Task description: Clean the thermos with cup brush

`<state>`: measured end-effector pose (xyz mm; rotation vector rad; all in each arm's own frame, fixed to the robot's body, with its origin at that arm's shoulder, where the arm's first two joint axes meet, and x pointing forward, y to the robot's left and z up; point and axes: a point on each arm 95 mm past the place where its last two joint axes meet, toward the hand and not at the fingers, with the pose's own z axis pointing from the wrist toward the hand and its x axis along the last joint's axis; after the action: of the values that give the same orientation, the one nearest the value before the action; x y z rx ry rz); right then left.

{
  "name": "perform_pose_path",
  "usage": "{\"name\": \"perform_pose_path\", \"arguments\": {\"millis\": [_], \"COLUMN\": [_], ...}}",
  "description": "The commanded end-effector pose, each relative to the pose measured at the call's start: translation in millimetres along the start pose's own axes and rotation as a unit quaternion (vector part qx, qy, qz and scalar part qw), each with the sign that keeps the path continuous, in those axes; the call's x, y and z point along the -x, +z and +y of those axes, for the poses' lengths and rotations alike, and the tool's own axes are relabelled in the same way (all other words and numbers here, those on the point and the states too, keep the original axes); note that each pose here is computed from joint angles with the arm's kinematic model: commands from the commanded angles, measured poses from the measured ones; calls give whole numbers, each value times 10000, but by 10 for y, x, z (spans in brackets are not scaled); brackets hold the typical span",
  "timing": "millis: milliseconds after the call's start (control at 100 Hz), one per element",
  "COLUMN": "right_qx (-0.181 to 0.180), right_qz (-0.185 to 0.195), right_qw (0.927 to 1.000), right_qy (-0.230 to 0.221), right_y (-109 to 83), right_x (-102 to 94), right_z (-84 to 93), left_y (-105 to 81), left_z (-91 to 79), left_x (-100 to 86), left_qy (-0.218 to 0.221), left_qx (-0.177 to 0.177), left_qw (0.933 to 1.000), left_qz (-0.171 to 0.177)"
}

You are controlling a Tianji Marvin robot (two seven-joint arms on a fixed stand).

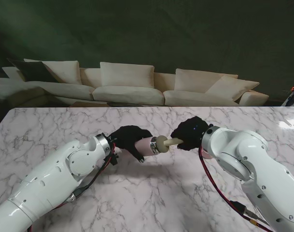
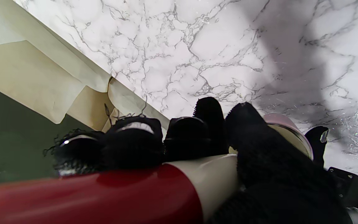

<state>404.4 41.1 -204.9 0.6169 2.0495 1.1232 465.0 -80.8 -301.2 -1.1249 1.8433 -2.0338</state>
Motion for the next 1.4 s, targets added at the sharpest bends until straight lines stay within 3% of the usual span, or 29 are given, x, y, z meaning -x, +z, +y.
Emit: {"name": "perform_pose_path", "arguments": {"millis": [0, 530, 1390], "right_qx": [-37, -395, -513], "right_qz": [118, 102, 58], "right_qw": [9999, 9990, 9980], "right_qy": [58, 156, 364], "right_y": [45, 176, 300], "right_x": [-102, -235, -336], "right_z": [-1, 16, 40], "left_y": [104, 125, 153], "left_z": [-74, -56, -62], "left_x": [-156, -171, -191], "left_qy": [-18, -65, -89], "left_qx": [-103, -126, -146], "left_qw": [9997, 9995, 9993], "left_qz": [237, 265, 326]}}
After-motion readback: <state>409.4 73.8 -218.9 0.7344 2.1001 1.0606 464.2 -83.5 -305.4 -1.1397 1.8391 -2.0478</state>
